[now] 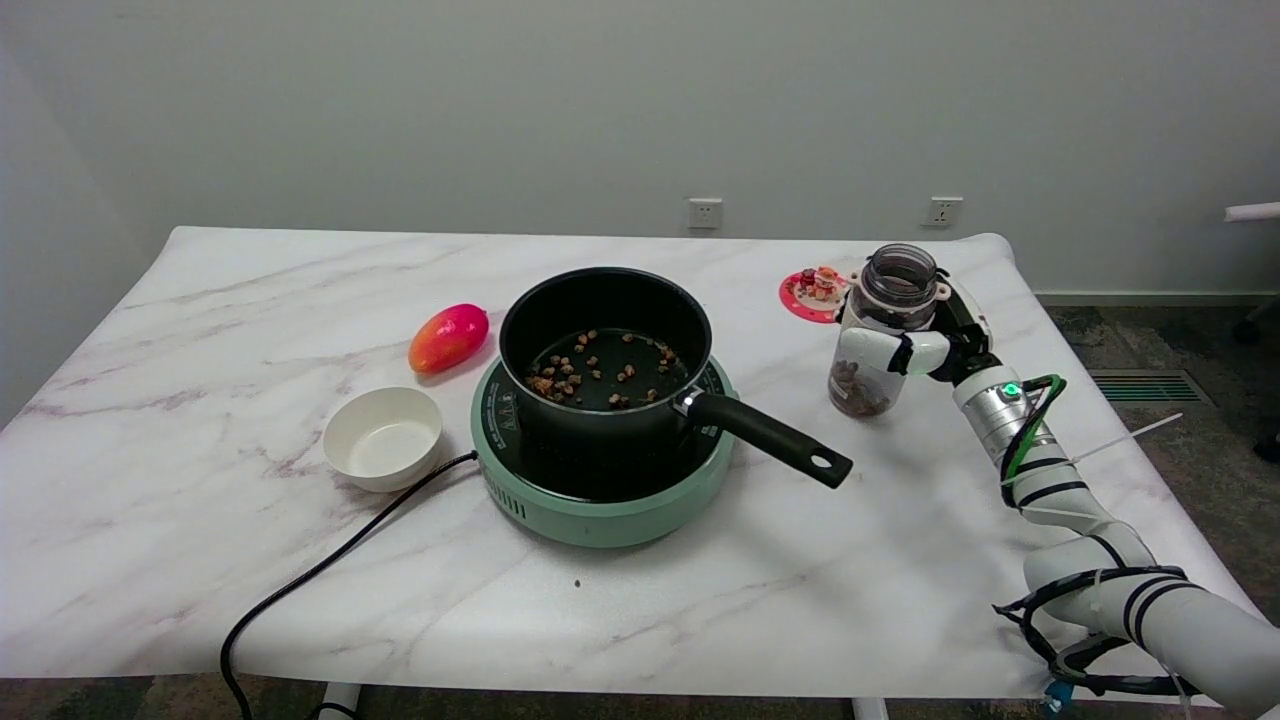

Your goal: Pick up the bottle.

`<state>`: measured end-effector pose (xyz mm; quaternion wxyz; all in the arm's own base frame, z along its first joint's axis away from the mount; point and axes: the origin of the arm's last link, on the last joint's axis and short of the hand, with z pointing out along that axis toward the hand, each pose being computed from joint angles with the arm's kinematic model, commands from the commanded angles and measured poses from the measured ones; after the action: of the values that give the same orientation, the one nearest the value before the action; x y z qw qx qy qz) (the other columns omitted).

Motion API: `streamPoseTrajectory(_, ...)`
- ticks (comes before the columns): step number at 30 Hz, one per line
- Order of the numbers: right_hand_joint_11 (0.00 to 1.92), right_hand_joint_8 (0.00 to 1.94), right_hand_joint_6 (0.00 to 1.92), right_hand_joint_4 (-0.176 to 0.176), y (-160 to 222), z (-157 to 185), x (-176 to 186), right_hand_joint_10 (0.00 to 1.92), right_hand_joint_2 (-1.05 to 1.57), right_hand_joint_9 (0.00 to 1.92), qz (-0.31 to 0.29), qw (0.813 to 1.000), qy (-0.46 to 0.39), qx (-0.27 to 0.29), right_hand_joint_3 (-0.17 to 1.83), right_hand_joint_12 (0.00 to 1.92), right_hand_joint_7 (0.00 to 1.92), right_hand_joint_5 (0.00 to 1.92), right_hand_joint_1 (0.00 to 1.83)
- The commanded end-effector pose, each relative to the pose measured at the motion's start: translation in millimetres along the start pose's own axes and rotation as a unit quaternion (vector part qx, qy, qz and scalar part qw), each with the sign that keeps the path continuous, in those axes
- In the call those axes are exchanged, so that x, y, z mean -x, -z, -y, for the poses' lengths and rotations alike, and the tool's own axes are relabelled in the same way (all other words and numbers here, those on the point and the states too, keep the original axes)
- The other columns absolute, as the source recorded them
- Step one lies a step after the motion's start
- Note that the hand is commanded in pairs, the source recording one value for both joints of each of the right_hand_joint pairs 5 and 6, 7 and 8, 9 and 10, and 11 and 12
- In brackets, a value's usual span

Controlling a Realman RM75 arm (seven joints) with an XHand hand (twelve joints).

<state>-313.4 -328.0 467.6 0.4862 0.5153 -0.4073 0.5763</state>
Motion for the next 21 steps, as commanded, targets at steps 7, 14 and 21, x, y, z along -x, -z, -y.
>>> streamPoseTrajectory(7, 1.13, 1.74, 1.92, 0.000, -9.5, 9.7, -14.1, 1.37, 0.84, 1.37, -0.027, 1.000, 0.001, -0.012, 0.67, 1.13, 1.74, 1.92, 1.45)
streamPoseTrajectory(14, 1.15, 1.84, 1.92, 0.000, -28.1, 28.1, -9.5, 1.38, 0.87, 1.38, -0.022, 0.999, -0.009, -0.045, 0.63, 1.15, 1.84, 1.92, 1.47)
streamPoseTrajectory(21, 1.18, 1.88, 1.92, 0.000, -62.2, 70.1, 11.9, 1.40, 0.94, 1.40, 0.014, 0.994, -0.011, -0.105, 0.59, 1.18, 1.88, 1.92, 1.49)
